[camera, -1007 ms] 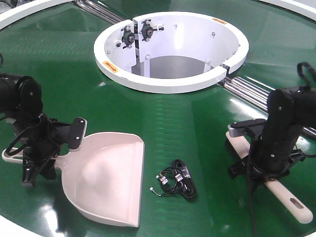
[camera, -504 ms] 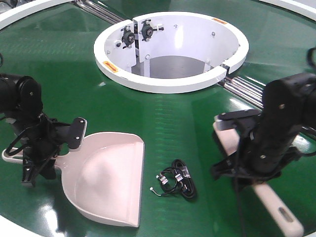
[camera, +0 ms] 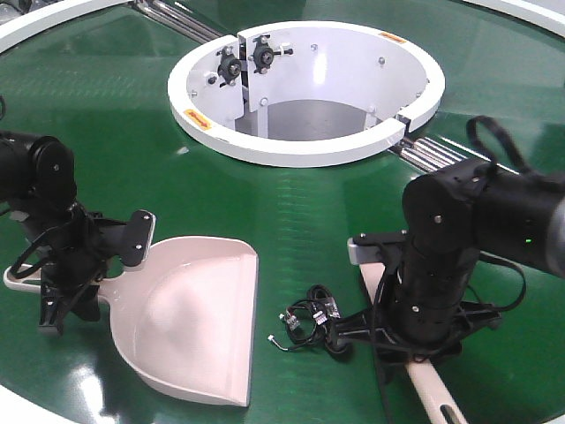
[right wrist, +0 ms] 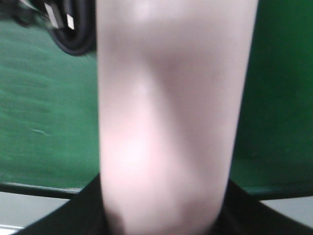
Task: Clean and inspect green conveyor with broom and dustpan
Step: 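Sweep the black cables into the dustpan with the right-held brush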
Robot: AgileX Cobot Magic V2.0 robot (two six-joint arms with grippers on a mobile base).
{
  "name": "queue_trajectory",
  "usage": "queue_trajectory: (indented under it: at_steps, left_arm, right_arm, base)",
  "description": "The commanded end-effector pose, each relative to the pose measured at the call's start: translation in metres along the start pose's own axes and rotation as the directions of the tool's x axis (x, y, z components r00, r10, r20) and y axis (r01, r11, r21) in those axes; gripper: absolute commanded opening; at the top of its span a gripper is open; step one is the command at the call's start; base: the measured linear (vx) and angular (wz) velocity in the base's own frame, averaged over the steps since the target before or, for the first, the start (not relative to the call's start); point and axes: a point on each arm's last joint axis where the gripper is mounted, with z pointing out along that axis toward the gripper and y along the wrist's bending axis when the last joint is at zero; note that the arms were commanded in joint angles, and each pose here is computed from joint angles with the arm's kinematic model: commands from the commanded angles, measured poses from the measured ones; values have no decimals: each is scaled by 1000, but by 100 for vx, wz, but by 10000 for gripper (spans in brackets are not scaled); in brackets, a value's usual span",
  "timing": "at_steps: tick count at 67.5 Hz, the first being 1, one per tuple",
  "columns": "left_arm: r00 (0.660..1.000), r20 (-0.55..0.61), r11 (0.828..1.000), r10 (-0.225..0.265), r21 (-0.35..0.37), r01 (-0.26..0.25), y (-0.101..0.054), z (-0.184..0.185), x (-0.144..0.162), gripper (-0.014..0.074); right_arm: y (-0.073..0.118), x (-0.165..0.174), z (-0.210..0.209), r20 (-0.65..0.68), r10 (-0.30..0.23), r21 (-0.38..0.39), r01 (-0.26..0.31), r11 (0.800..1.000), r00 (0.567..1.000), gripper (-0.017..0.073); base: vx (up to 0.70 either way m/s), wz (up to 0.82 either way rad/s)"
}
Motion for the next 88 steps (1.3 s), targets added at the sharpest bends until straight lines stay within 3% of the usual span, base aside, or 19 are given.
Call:
queue_trajectory:
  at_steps: [1,21,44,62,69,75,88]
  left_arm:
    - [999,30,998,-10,-66,12,1,-20,-4,-7]
    - [999,30,998,-10,-66,12,1,-20,-4,-7]
    - [999,30,998,-10,-66,12,1,-20,-4,-7]
    - [999,30,998,-10,-66,12,1,-20,-4,-6]
    - [999,30,998,-10,-66,12,1,-20,-4,-6]
    - [999,30,998,-10,-66,12,1,-20,-4,-6]
    - [999,30,998,-10,-66,12,1,-20,-4,-6]
  right_arm:
    - [3,0,-7,-10,14,-29,-14,999,1000,-5]
    - [13,-6,10,-81,49,-74,-55,996,996,-5]
    - [52,-15,22,-105,-57,-174,38,984,993,-5]
    - [102,-34,17,-111,-172,-226,144,963,979,-5]
    - [127,-40,16,-117,-237,-250,202,947,965,-5]
    - [149,-46,9,-74,-285,-297,251,921,956,-5]
    - [171,-58,-7,-2,-301,-360,280,890,954,-5]
  base:
    - [0,0]
    - [0,0]
    - [0,0]
    - [0,0]
    - [0,0]
    - [0,0]
    - [0,0]
